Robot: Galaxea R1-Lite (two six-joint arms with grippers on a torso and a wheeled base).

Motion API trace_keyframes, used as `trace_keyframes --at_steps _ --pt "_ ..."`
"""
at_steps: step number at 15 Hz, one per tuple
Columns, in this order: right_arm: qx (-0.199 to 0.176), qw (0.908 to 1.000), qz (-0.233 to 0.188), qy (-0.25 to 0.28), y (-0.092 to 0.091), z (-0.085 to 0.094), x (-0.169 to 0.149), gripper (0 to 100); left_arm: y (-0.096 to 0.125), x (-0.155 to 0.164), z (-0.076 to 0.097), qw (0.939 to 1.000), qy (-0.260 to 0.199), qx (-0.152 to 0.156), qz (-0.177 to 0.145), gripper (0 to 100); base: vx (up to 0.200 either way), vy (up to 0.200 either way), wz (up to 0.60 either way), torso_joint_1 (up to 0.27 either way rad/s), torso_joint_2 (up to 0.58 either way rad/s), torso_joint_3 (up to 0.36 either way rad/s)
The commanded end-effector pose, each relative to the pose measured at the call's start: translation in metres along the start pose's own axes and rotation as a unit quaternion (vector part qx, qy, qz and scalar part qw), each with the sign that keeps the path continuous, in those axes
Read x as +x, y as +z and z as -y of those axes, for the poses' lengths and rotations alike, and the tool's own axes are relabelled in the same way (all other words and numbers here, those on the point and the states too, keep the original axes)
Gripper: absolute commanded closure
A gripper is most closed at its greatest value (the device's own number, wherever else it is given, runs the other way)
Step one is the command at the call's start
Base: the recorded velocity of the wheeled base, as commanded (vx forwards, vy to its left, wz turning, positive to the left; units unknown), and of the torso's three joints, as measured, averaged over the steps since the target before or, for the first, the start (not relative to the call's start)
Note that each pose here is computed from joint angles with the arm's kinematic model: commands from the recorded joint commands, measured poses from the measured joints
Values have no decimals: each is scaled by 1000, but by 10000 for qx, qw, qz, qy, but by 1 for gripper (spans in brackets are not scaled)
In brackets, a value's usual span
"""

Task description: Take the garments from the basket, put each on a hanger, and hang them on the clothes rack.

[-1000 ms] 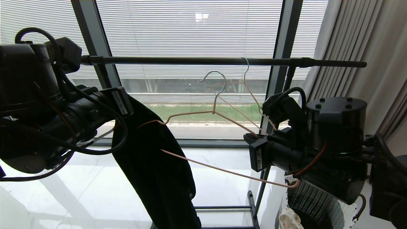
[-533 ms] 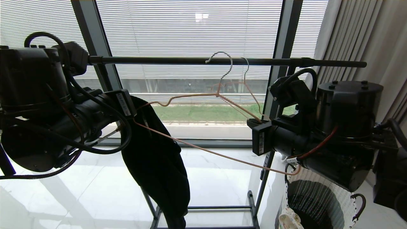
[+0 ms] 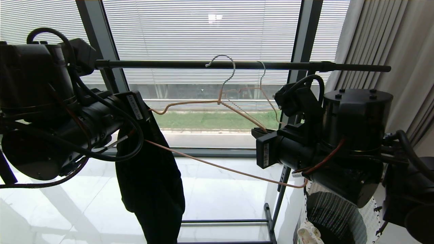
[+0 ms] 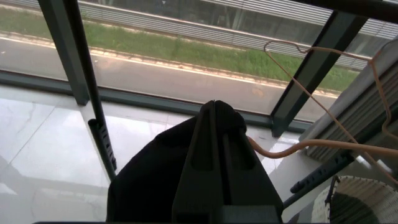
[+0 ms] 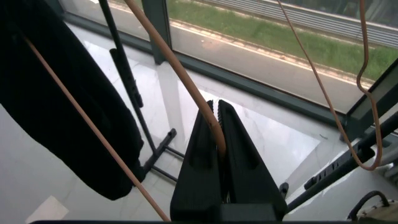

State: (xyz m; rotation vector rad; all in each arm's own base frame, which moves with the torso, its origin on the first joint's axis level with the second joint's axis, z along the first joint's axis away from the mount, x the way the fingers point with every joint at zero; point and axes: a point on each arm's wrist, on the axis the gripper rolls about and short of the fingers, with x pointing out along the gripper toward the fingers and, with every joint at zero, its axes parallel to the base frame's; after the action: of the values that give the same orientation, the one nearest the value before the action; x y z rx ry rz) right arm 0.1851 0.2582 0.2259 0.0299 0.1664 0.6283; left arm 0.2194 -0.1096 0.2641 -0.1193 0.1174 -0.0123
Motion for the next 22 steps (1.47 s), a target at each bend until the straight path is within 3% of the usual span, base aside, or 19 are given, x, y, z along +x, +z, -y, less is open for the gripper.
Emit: trace_keyframes --at_steps 1,3,6,8,10,16,21,22 --pt "12 10000 -28 74 -3 -9 11 100 1 -1 1 10000 -20 -15 23 100 0 0 0 0 0 0" --pt "10 9999 -49 133 -4 -11 12 100 2 -3 0 10000 -52 47 31 100 0 0 0 0 0 0" --pt "-28 9993 -109 357 -5 -12 12 100 5 -4 -7 9986 -339 414 36 100 0 0 0 0 0 0" --pt "-125 9986 -167 489 -8 -13 15 100 9 -7 -10 9928 -909 775 74 100 0 0 0 0 0 0" --pt "-149 9983 -206 523 -11 -17 21 100 8 -7 -9 9880 -1196 976 66 100 0 0 0 0 0 0" --pt "-171 9966 -158 794 -16 -50 40 100 5 -14 8 9817 -1610 1018 35 100 0 0 0 0 0 0" --pt "-182 9975 -148 672 -17 -52 47 100 5 -17 10 9807 -1671 1010 46 100 0 0 0 0 0 0" --pt "-183 9987 -136 458 -18 -49 49 100 5 -18 9 9807 -1672 1015 54 100 0 0 0 0 0 0"
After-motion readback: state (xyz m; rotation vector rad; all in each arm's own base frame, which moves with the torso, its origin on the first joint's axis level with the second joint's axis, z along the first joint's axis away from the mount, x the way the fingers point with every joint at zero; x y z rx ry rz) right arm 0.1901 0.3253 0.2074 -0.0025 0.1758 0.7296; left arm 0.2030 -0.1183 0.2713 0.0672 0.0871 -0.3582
